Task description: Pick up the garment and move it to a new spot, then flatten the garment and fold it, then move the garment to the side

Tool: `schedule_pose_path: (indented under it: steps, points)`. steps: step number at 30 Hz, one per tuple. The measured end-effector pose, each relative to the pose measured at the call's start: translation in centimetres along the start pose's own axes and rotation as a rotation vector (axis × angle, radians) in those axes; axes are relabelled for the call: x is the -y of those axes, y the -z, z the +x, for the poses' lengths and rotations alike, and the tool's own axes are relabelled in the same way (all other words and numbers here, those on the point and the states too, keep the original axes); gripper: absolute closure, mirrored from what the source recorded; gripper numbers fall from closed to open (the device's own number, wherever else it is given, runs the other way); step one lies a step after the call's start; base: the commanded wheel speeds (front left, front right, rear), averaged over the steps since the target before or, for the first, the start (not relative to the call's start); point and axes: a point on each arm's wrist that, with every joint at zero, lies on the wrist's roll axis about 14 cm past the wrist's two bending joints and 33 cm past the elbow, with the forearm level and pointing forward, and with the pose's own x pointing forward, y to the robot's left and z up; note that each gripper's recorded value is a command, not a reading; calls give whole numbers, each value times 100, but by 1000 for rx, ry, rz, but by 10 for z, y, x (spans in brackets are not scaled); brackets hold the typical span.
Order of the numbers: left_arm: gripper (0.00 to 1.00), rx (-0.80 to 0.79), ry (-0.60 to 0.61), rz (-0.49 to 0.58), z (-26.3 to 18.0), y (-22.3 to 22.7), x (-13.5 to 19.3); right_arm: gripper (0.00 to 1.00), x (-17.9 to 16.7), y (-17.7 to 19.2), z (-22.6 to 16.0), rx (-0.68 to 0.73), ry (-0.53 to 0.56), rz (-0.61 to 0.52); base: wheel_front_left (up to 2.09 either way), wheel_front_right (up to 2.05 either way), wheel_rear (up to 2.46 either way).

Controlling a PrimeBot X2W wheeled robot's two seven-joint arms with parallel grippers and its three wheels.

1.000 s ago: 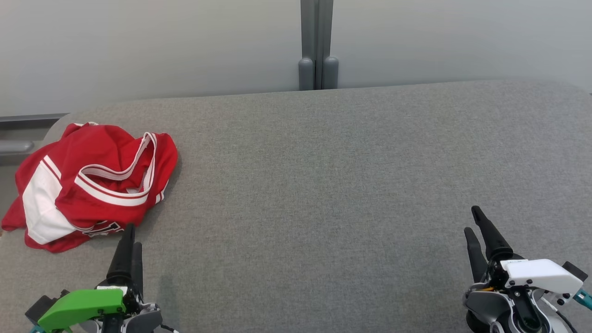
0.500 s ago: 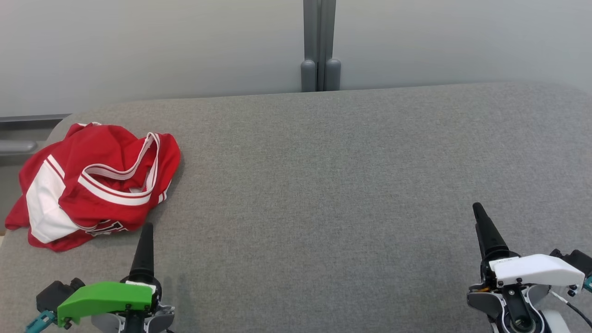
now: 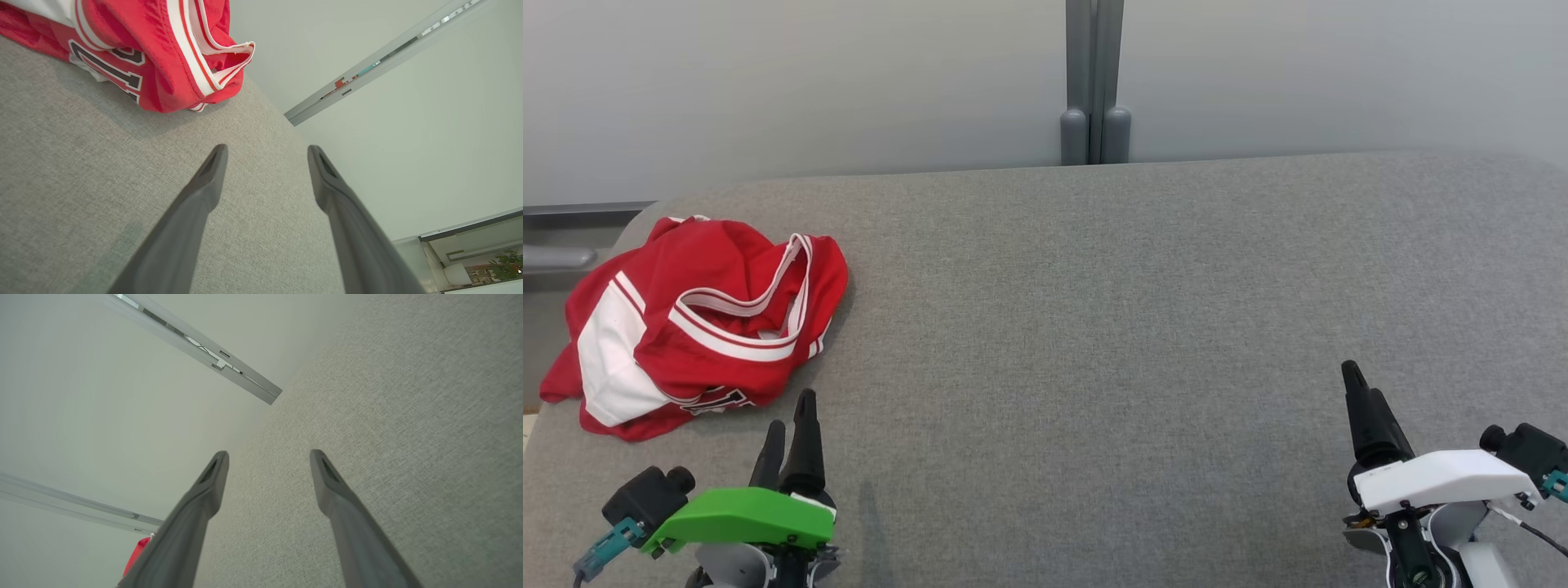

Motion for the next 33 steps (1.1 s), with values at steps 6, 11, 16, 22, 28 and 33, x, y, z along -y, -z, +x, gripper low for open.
schedule_pose_path:
  steps: [6, 11, 16, 22, 28, 33]
  points:
    - [0, 7, 3, 114, -1, 0, 2, 0, -6, 1, 0, -4, -22, -101, 0, 0, 0]
    - [0, 20, 3, 189, -1, -1, 3, 0, -10, 4, 0, -18, -37, -180, 0, 0, 0]
    - [0, 29, 1, 257, -3, -1, 3, 0, -15, 4, 0, -19, -54, -239, 0, 0, 0]
    - [0, 42, 8, 330, -4, -2, 5, 0, -17, 6, -1, -21, -62, -306, 0, 0, 0]
    - [0, 56, 16, 393, -4, -3, 7, 0, -19, 6, -1, -20, -73, -373, 0, 0, 0]
    - [0, 69, 29, 444, -5, -3, 11, 0, -18, 8, -3, -23, -75, -422, 0, 0, 0]
